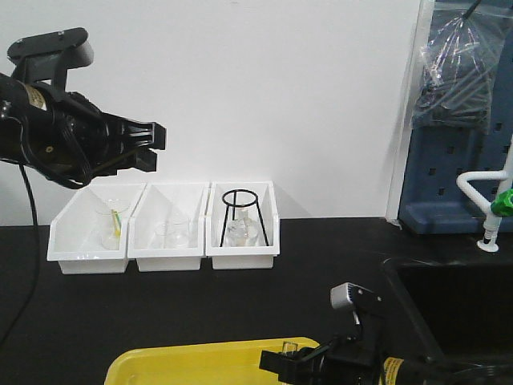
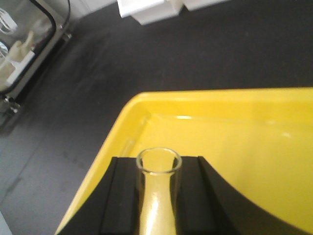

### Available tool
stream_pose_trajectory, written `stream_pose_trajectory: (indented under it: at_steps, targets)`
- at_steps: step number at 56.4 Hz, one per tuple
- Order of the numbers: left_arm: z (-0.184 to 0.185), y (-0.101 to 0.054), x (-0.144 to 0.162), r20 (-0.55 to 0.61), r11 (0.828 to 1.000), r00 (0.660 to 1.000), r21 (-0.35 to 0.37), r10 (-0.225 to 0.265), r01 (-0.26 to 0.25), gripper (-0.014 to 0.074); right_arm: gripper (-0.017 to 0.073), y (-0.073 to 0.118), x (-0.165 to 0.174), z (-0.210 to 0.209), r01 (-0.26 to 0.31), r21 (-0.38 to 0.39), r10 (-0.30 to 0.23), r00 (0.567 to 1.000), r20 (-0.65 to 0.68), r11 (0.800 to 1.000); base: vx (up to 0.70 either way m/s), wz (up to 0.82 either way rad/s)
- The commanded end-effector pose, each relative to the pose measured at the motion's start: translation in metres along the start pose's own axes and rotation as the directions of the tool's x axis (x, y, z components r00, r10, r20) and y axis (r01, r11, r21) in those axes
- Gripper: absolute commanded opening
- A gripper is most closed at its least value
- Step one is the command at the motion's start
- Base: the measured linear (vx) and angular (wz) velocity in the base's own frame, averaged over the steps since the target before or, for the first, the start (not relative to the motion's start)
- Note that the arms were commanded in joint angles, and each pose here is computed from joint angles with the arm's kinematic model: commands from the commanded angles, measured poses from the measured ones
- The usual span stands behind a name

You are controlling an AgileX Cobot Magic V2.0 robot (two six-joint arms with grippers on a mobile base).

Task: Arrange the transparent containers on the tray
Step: 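Lay the tube flat in the tray and open the right gripper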

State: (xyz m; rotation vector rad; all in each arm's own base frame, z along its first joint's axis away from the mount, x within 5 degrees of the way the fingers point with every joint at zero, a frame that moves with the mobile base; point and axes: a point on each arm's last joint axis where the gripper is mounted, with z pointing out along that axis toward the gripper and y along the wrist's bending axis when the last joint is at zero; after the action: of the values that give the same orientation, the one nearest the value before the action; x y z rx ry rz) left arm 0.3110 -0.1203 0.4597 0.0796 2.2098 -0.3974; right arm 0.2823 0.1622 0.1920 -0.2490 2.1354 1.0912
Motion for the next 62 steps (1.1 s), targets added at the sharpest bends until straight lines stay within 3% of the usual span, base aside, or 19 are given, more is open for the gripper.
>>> stream_pose_trajectory:
  at_steps: [1, 12, 24, 28, 32, 45, 62]
  targets:
    - [-0.028, -0.007, -0.013, 0.121, 0.999, 0.993, 0.044, 0.004, -0.009, 0.0443, -0.0011, 0.014, -0.021, 0.002, 0.006, -0.116, 0.002, 0.997, 0.073, 0.993, 0.00, 0.00]
    - [-0.028, -0.007, -0.013, 0.120, 0.999, 0.993, 0.044, 0.004, -0.009, 0.0443, -0.0011, 0.019, -0.045, 0.016, -0.005, -0.132, 0.014, 0.998, 0.066, 0.991, 0.00, 0.00]
    - [-0.028, -0.007, -0.012, 0.119, 0.999, 0.993, 0.044, 0.004, -0.009, 0.0443, -0.0011, 0.021, -0.063, 0.033, -0.006, -0.082, -0.004, 0.993, -0.122, 0.997, 0.00, 0.00]
    - [-0.028, -0.007, -0.012, 0.119, 0.999, 0.993, 0.044, 0.004, -0.009, 0.0443, -0.0011, 0.019, -0.066, 0.037, 0.013, -0.044, -0.021, 0.981, -0.191, 0.999, 0.00, 0.00]
    - [-0.028, -0.007, -0.012, 0.118, 0.999, 0.993, 0.043, 0.004, -0.009, 0.0443, -0.0011, 0.017, -0.067, 0.039, 0.070, -0.044, -0.078, 0.973, -0.218, 0.997, 0.00, 0.00]
    - [-0.028, -0.007, -0.013, 0.119, 0.999, 0.993, 0.044, 0.004, -0.009, 0.0443, -0.0011, 0.011, -0.068, 0.042, 0.076, 0.008, -0.073, 0.979, -0.192, 0.997, 0.00, 0.00]
    - [-0.028, -0.007, -0.012, 0.118, 0.999, 0.993, 0.043, 0.004, -0.009, 0.0443, -0.0011, -0.014, -0.054, 0.060, 0.043, 0.076, -0.025, 0.974, -0.225, 0.996, 0.00, 0.00]
